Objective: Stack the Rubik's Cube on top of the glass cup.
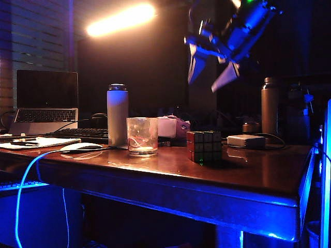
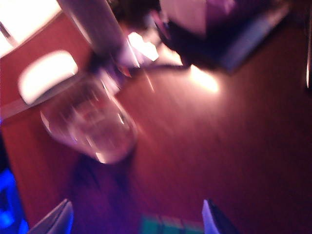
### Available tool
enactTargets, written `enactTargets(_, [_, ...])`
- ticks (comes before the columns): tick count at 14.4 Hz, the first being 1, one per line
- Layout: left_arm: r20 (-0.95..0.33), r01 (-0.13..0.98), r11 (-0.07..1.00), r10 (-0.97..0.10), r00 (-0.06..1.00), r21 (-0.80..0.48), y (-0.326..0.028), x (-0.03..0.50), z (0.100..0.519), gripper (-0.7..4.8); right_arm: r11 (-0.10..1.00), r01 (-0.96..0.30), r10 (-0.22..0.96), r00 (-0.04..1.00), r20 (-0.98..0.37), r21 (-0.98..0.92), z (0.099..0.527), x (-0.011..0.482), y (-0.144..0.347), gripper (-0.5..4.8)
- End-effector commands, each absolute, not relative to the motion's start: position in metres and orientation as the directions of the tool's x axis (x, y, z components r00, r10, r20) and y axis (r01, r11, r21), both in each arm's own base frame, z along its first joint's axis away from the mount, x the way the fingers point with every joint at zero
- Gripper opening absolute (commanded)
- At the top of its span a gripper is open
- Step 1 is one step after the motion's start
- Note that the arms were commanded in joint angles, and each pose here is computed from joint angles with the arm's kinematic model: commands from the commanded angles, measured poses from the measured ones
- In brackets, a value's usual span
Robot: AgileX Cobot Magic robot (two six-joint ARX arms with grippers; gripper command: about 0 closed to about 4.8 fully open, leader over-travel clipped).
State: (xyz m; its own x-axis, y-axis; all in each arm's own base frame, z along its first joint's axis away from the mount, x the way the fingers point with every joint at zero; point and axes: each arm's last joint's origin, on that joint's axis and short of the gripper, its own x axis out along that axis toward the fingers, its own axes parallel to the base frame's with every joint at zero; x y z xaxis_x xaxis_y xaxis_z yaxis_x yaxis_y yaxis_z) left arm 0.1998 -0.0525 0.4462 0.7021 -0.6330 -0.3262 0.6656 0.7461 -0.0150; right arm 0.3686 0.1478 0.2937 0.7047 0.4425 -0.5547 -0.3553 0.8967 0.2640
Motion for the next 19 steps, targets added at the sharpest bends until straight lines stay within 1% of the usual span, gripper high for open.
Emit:
enactTargets(1, [-0.315, 0.670, 0.742, -0.639, 0.702, -0.014, -0.053, 0.198, 0.449, -0.04, 0.903, -0.351, 0.423, 0.625, -0.656, 0.248, 0.268, 0.371, 0.154, 4.79])
enactTargets(4, [-0.318, 0.671, 0.741, -0.640, 0.699, -0.017, -0.053, 0.198, 0.448, -0.04, 0.901, -0.340, 0.416, 0.509, -0.753, 0.268, 0.224, 0.381, 0.162, 4.79])
enactTargets(6, [-0.320, 0.671, 0.741, -0.640, 0.698, -0.018, -0.053, 0.198, 0.448, -0.04, 0.903, -0.334, 0.407, 0.469, -0.784, 0.270, 0.207, 0.384, 0.166, 4.79])
enactTargets(8, [-0.321, 0.671, 0.741, -0.640, 0.698, -0.018, -0.053, 0.198, 0.448, -0.04, 0.912, -0.311, 0.392, 0.461, -0.796, 0.269, 0.199, 0.386, 0.166, 4.79])
enactTargets(9, [-0.321, 0.671, 0.741, -0.640, 0.698, -0.018, -0.053, 0.198, 0.448, -0.04, 0.922, -0.297, 0.367, 0.475, -0.800, 0.246, 0.198, 0.387, 0.166, 4.79])
enactTargets(11, [-0.321, 0.671, 0.741, -0.640, 0.698, -0.018, -0.053, 0.198, 0.448, -0.04, 0.928, -0.291, 0.354, 0.486, -0.799, 0.234, 0.199, 0.387, 0.165, 4.79])
enactTargets(12, [-0.321, 0.671, 0.741, -0.640, 0.698, -0.018, -0.053, 0.198, 0.448, -0.04, 0.931, -0.286, 0.345, 0.486, -0.803, 0.226, 0.198, 0.387, 0.165, 3.08])
enactTargets(13, [-0.321, 0.671, 0.741, -0.640, 0.698, -0.018, -0.053, 0.198, 0.448, -0.04, 0.931, -0.287, 0.346, 0.485, -0.804, 0.227, 0.198, 0.387, 0.165, 0.68])
enactTargets(14, [-0.321, 0.671, 0.741, -0.640, 0.698, -0.018, -0.053, 0.198, 0.448, -0.04, 0.931, -0.287, 0.345, 0.485, -0.804, 0.226, 0.198, 0.387, 0.165, 0.45])
enactTargets(19, [-0.338, 0.673, 0.739, -0.639, 0.691, -0.019, -0.053, 0.197, 0.446, -0.04, 0.927, -0.295, 0.357, 0.510, -0.782, 0.231, 0.202, 0.389, 0.166, 0.44])
